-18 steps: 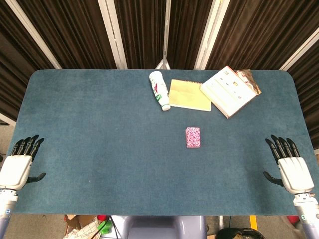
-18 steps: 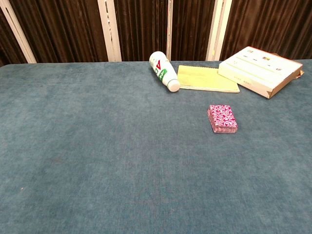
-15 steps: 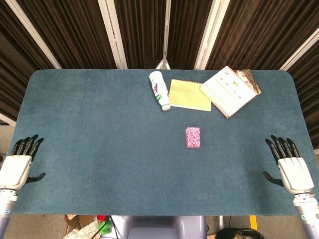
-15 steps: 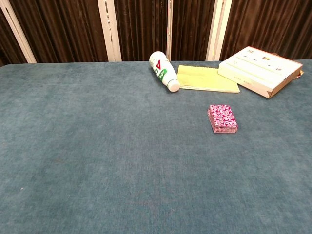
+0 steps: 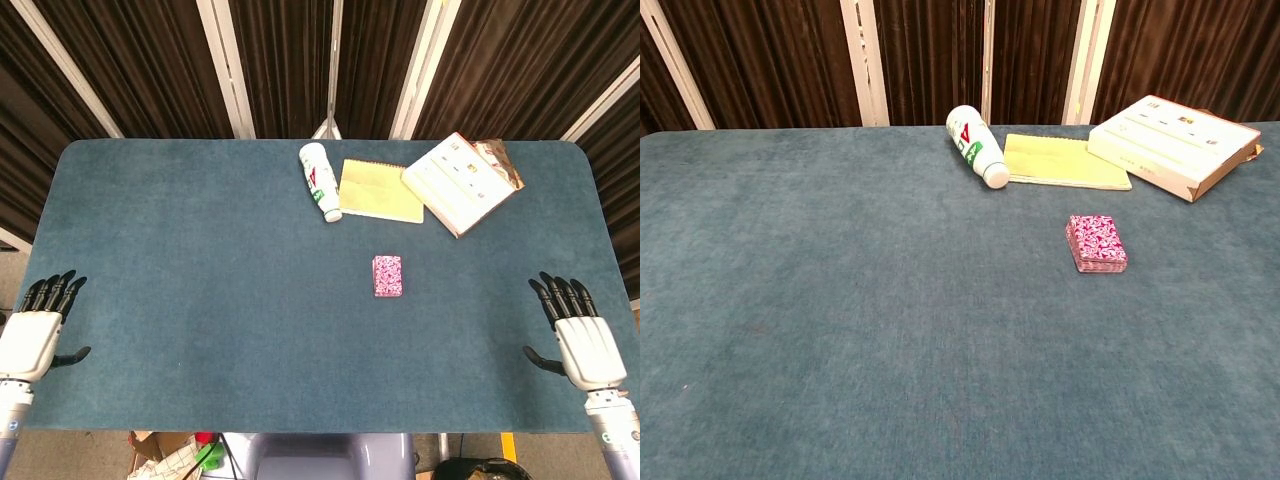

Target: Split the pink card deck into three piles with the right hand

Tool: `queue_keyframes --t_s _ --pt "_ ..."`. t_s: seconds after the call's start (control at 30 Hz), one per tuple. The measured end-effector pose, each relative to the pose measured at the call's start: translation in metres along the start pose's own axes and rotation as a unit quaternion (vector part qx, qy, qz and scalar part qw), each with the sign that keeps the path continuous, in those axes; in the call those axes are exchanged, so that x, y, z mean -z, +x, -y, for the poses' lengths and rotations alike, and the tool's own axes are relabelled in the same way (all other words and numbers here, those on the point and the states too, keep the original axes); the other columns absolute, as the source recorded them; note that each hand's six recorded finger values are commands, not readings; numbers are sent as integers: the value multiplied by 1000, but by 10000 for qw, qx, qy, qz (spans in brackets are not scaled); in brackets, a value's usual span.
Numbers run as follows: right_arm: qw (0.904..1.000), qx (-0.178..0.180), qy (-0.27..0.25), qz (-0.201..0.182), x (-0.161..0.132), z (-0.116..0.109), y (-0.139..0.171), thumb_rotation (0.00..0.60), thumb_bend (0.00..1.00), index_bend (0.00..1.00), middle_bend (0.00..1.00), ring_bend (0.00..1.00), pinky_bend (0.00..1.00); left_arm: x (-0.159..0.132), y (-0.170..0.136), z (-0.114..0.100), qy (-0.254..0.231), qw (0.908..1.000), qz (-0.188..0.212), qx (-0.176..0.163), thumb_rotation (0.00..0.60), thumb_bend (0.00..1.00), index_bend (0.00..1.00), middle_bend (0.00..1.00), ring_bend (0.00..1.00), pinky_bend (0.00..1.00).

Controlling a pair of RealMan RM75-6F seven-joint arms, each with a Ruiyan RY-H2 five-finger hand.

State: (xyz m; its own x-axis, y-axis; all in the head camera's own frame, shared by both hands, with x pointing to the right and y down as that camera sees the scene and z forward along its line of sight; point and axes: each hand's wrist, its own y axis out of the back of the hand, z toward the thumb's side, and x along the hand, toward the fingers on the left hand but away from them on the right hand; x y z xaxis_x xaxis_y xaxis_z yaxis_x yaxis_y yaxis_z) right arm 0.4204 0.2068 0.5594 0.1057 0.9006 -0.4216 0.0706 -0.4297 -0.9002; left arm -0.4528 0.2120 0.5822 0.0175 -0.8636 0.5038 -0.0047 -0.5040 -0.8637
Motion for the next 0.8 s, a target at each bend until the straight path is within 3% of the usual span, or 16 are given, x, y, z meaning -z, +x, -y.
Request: queue_keyframes --t_s 0.33,0.57,0.8 --pt "9996 -84 -57 -263 -38 -13 -28 600 215 1 0 0 0 -4 1 0 -70 9999 103 23 600 63 0 0 0 0" --pt "9974 -610 106 -355 -79 -5 -66 600 214 3 0 0 0 -3 1 1 -95 9999 107 86 600 63 0 0 0 0" --pt "9922 -1238 94 -105 -110 12 -101 600 214 4 0 0 0 0 1 0 -86 9998 134 108 600 63 0 0 0 0"
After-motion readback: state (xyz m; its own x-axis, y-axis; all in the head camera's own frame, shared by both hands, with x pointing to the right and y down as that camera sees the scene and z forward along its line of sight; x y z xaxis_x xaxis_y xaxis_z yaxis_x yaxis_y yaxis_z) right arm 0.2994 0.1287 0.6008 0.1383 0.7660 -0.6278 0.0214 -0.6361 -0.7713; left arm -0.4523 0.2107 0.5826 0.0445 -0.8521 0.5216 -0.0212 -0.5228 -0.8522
